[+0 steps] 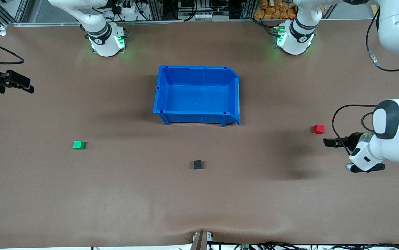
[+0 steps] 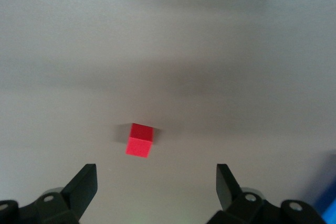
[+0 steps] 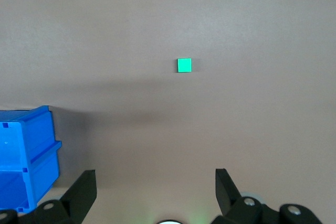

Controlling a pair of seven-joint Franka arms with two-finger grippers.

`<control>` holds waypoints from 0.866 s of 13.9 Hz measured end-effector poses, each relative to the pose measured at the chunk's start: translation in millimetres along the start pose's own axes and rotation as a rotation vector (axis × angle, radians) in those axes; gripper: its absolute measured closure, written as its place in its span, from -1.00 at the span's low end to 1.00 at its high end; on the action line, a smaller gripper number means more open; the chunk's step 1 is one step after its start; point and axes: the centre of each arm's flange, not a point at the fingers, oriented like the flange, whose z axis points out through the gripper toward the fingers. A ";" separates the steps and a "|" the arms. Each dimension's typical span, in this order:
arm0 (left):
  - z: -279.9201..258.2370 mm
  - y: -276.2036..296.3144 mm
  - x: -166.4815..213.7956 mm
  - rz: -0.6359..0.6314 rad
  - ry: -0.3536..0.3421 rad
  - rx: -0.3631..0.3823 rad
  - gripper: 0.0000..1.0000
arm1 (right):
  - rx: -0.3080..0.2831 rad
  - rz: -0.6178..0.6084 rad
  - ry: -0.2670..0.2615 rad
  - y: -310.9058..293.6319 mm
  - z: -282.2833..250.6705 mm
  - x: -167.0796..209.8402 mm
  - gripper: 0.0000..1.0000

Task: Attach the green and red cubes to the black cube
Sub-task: 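Reach the left gripper to the red cube while the right gripper reaches the green cube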

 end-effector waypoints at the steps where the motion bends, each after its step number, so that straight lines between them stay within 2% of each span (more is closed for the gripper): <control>1: 4.5 -2.0 1.7 0.009 -0.005 0.029 -1.00 | 0.000 0.000 -0.002 0.0 2.6 2.3 -1.00; 4: 20.6 -4.1 5.9 0.053 -0.026 0.088 -1.00 | -0.002 -0.002 0.004 -1.5 12.9 13.5 -1.00; 7: 47.6 -5.3 9.7 0.086 -0.038 0.088 -1.00 | -0.003 -0.003 -0.017 -1.9 29.3 24.8 -1.00; 12: 102.6 -4.2 8.3 0.136 -0.020 0.083 -1.00 | -0.005 -0.009 -0.023 -5.3 44.3 36.6 -1.00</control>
